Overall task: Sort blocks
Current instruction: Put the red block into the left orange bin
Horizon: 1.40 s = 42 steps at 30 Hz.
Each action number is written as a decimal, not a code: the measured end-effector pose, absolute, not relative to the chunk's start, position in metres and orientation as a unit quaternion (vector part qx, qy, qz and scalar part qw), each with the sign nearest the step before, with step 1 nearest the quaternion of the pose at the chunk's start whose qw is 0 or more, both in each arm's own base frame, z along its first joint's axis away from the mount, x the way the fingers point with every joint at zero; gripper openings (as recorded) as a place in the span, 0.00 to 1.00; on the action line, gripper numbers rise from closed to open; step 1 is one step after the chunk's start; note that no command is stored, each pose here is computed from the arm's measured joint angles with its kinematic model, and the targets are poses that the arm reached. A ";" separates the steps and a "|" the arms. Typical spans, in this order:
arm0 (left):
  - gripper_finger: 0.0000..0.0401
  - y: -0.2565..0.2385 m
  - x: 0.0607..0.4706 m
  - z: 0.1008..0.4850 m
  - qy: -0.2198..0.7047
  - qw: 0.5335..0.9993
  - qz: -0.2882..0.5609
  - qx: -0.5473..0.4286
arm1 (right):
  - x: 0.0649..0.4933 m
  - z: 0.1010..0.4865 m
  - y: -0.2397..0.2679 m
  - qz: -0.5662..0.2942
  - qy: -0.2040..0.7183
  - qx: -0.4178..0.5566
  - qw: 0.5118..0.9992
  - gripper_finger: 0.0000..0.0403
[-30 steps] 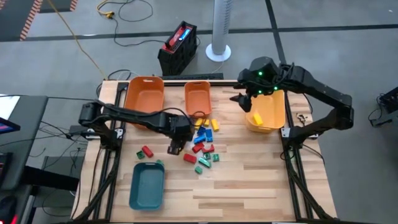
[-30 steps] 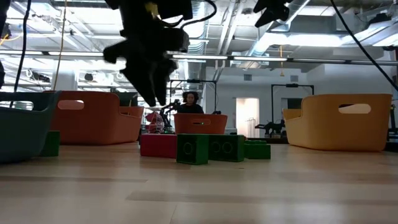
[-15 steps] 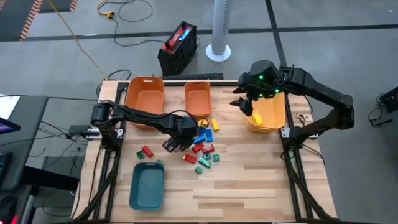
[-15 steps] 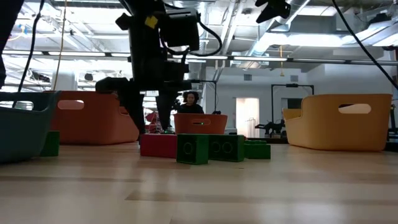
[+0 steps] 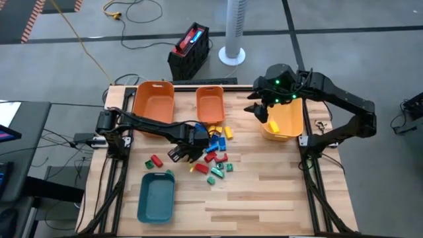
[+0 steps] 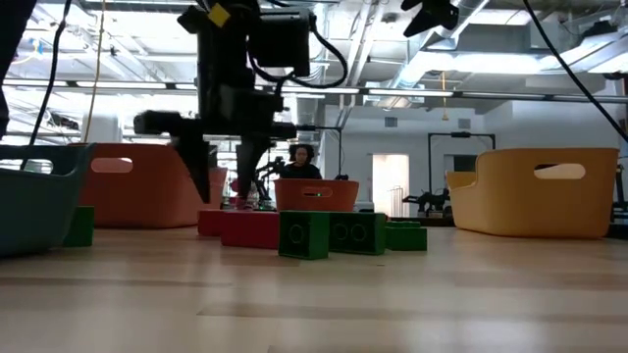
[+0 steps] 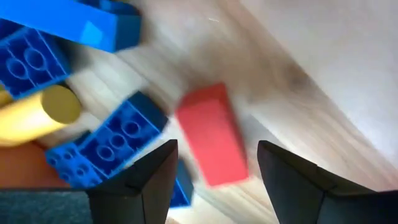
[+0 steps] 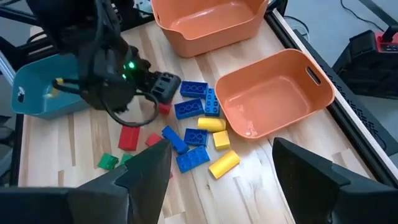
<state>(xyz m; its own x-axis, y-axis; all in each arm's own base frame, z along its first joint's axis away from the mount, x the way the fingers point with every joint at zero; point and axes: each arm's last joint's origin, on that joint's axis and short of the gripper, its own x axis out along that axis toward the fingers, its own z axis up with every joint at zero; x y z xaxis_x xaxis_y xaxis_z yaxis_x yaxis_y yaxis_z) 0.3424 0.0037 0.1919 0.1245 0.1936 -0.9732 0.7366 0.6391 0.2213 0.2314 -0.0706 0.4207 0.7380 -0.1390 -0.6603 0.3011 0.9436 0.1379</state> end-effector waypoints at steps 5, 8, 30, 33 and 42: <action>0.54 0.008 0.348 0.191 0.615 0.676 -0.192 0.358 | 0.232 0.421 -0.071 -0.120 0.337 0.119 0.926 0.72; 0.54 0.009 0.345 0.190 0.623 0.691 -0.194 0.313 | 0.232 0.421 -0.071 -0.121 0.337 0.123 0.926 0.72; 0.31 0.009 0.342 0.173 0.697 0.671 -0.107 0.229 | 0.233 0.424 -0.074 -0.124 0.320 0.117 0.932 0.72; 0.31 0.015 0.346 0.200 0.709 0.674 -0.077 0.194 | 0.233 0.424 -0.074 -0.125 0.322 0.117 0.931 0.72; 0.31 0.074 0.304 0.297 0.633 0.765 0.114 -0.007 | 0.231 0.423 -0.078 -0.133 0.327 0.121 0.928 0.72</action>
